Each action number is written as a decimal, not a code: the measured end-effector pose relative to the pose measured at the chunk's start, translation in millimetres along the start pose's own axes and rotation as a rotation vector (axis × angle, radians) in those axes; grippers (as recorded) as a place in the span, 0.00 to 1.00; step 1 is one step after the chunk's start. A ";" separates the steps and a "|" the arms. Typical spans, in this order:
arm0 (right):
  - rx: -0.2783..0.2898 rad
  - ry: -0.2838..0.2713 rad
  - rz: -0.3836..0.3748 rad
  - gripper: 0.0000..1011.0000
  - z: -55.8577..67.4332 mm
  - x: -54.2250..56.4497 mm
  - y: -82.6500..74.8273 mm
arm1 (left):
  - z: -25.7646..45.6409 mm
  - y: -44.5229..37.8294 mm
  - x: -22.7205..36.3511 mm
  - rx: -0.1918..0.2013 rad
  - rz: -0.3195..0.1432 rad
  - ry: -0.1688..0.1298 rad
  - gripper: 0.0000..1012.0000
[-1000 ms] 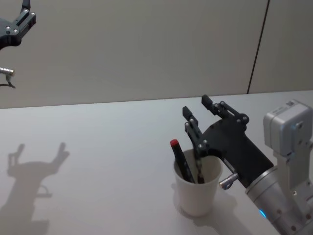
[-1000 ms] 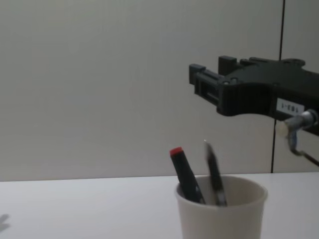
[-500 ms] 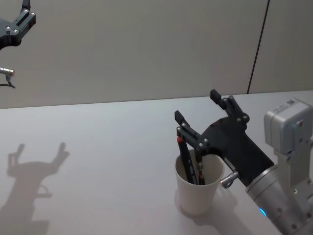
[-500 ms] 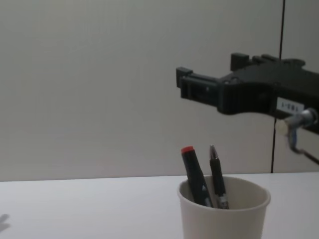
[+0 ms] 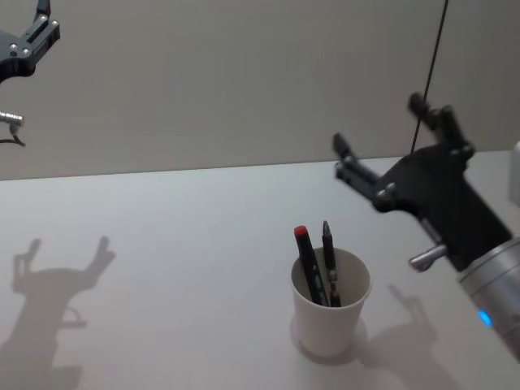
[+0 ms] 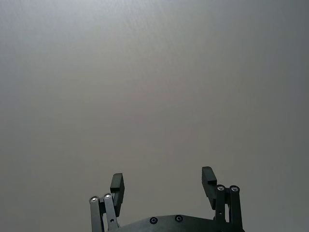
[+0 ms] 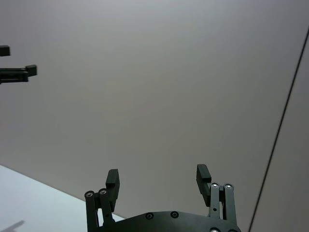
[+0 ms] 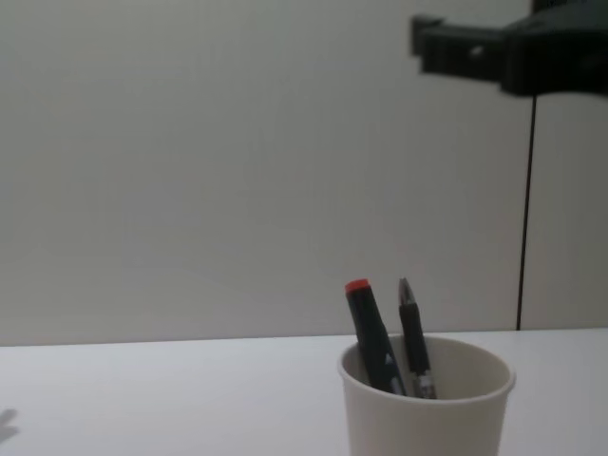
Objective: Place the pen into the pen holder.
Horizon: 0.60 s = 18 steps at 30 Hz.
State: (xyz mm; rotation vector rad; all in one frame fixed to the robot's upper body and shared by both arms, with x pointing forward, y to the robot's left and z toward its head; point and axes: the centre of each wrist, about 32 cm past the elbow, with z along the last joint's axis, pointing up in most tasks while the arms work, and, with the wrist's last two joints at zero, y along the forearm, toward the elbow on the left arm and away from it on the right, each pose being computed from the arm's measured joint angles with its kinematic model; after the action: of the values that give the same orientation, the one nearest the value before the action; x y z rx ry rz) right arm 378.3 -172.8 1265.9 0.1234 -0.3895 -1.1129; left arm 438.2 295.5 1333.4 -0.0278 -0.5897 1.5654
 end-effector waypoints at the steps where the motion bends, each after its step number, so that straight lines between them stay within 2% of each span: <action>1: 0.001 -0.005 -0.006 0.99 0.9 1.7 -0.5 | 0.0 0.0 0.0 0.000 0.000 0.000 0.99; 8: -0.004 -0.054 -0.095 0.99 8.1 19.2 -7.8 | 0.0 0.0 0.0 0.000 0.000 0.000 0.99; 18: -0.036 -0.113 -0.214 0.99 11.7 40.4 -18.9 | 0.0 0.0 0.0 0.000 0.000 0.000 0.99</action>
State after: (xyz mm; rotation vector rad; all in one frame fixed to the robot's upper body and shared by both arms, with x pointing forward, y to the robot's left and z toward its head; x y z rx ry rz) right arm 373.4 -216.1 1281.1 0.0711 -0.4646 -1.3410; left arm 438.2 295.5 1333.4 -0.0278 -0.5897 1.5655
